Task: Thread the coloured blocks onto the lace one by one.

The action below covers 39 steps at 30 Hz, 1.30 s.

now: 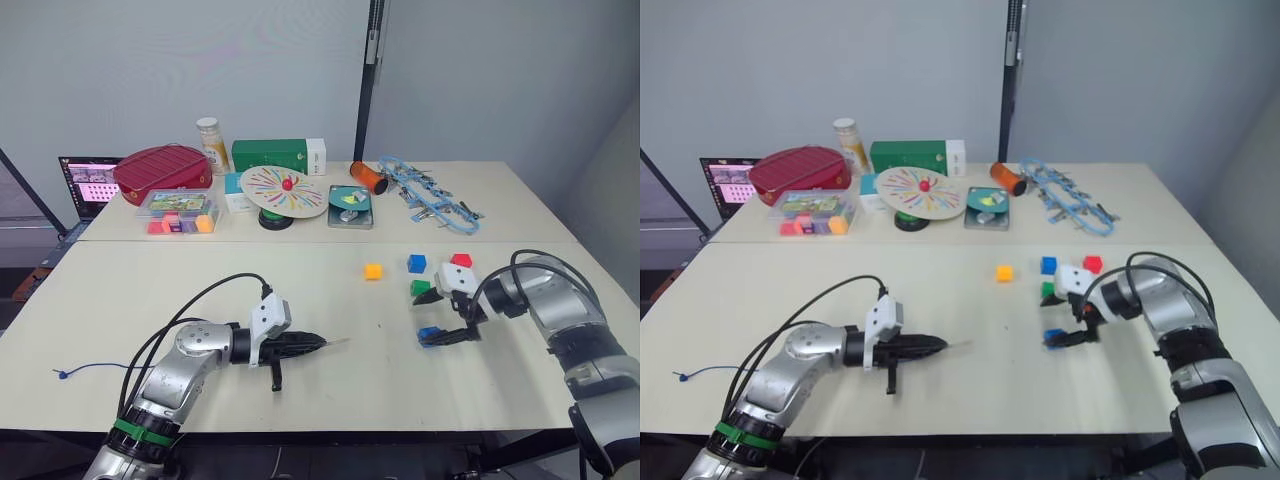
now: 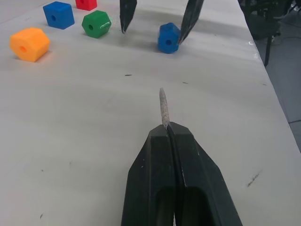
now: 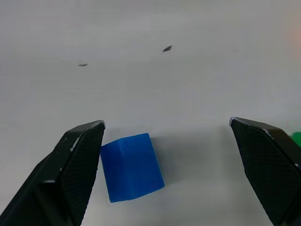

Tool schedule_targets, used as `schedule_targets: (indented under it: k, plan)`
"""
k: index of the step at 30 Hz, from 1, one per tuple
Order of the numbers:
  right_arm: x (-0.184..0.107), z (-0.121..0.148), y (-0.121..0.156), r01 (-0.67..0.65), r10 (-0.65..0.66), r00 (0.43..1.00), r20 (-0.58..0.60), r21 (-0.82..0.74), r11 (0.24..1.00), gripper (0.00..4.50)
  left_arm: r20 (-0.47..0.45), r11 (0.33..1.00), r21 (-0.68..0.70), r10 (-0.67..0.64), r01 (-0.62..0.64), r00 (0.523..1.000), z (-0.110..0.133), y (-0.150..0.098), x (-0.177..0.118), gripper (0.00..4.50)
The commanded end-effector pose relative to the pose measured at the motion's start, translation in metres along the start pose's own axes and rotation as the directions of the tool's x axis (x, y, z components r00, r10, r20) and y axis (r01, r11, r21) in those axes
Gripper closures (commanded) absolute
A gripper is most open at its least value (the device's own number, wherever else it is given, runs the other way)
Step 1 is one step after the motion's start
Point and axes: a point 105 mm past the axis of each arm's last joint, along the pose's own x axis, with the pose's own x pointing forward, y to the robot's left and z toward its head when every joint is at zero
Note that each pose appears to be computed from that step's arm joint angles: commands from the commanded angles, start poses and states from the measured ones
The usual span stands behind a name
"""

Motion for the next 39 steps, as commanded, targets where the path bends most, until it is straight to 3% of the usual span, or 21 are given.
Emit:
schedule_targets:
  k: [1, 14, 17, 24, 32, 39]
  plan:
    - [-0.010, 0.004, -0.003, 0.019, -0.019, 1.000, 0.020, 0.009, 1.000, 0.02, 0.024, 0.999, 0.039, -0.006, 0.005, 1.000, 0.012, -0.001, 0.000, 4.50]
    - [-0.010, -0.002, 0.012, -0.004, 0.003, 1.000, 0.027, 0.021, 1.000, 0.02, 0.010, 0.998, 0.053, -0.042, 0.042, 0.999, 0.010, 0.002, 0.007, 4.50]
    - [-0.009, -0.004, 0.017, -0.003, 0.003, 1.000, 0.028, 0.030, 1.000, 0.81, 0.011, 0.996, 0.059, -0.062, 0.062, 0.998, 0.011, 0.001, 0.009, 4.50]
    - [-0.009, -0.005, 0.027, 0.069, -0.073, 0.996, 0.056, 0.080, 0.994, 3.18, 0.034, 0.993, 0.067, -0.096, 0.094, 0.995, 0.011, 0.000, 0.016, 4.50]
    - [-0.009, 0.023, 0.050, 0.153, -0.172, 0.977, 0.125, 0.143, 0.978, 3.21, 0.020, 0.975, 0.096, -0.203, 0.200, 0.979, 0.015, 0.007, 0.024, 4.50]
    - [0.024, 0.056, 0.077, 0.139, -0.153, 0.981, 0.122, 0.114, 0.984, 3.21, -0.043, 0.964, 0.107, -0.241, 0.245, 0.969, 0.007, 0.016, 0.017, 4.50]
